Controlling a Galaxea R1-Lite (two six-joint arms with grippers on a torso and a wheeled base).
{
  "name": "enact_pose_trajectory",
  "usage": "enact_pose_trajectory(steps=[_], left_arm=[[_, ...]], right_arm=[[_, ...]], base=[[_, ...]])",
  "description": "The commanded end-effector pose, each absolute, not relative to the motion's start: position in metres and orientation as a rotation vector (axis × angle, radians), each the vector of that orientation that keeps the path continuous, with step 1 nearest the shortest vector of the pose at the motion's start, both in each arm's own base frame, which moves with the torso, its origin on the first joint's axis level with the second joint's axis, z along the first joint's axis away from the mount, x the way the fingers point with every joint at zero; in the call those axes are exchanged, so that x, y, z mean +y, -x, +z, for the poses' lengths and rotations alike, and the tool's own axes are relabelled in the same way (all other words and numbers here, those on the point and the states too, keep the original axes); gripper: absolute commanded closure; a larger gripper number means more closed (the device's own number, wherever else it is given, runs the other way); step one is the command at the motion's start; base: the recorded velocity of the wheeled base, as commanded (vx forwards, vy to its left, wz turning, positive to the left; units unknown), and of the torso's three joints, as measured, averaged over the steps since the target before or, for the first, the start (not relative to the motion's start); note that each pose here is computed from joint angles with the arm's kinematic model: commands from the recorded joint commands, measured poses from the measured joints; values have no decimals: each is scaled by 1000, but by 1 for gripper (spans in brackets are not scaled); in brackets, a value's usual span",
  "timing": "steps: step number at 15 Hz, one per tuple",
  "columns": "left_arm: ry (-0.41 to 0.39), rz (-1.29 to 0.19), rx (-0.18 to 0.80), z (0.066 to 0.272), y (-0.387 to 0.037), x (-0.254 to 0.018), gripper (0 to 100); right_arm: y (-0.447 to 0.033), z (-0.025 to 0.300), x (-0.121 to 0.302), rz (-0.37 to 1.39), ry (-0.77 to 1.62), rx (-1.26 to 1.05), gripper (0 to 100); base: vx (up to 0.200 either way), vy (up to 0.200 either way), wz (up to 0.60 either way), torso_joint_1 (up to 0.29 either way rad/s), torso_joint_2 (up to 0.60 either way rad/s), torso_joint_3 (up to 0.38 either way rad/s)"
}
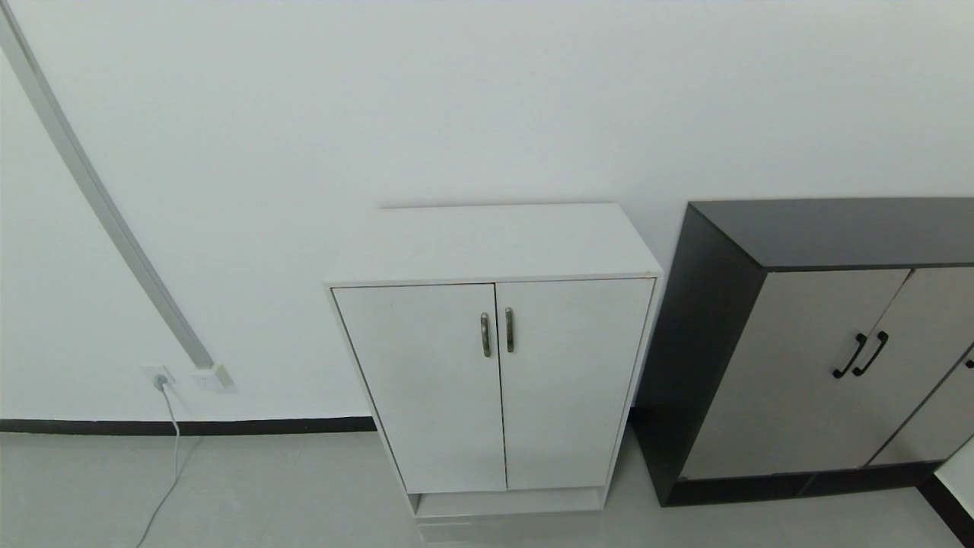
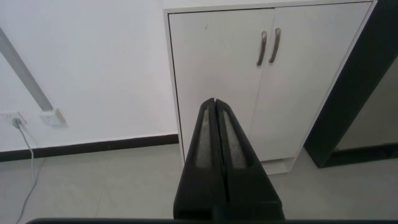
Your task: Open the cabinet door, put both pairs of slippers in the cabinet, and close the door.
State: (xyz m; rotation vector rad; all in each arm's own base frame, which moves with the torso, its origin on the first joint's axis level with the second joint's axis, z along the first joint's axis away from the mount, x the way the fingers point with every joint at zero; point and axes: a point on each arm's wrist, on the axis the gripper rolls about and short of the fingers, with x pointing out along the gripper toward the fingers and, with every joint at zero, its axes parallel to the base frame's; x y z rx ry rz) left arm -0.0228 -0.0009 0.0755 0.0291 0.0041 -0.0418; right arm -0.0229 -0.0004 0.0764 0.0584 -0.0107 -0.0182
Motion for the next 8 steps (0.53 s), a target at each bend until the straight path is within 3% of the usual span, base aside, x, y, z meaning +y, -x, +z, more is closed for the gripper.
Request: enact_pose_trajectory(steps=[1,8], left_arm=[[-29,-41,4,75,23,-1,100],[-29,-41,4,75,23,-1,100]], right_arm=[[23,76,0,-18,-58,-10,100],[23,76,0,-15,-55,-10,100]], base=[[0,0,0,0,0,0],[0,0,0,0,0,0]])
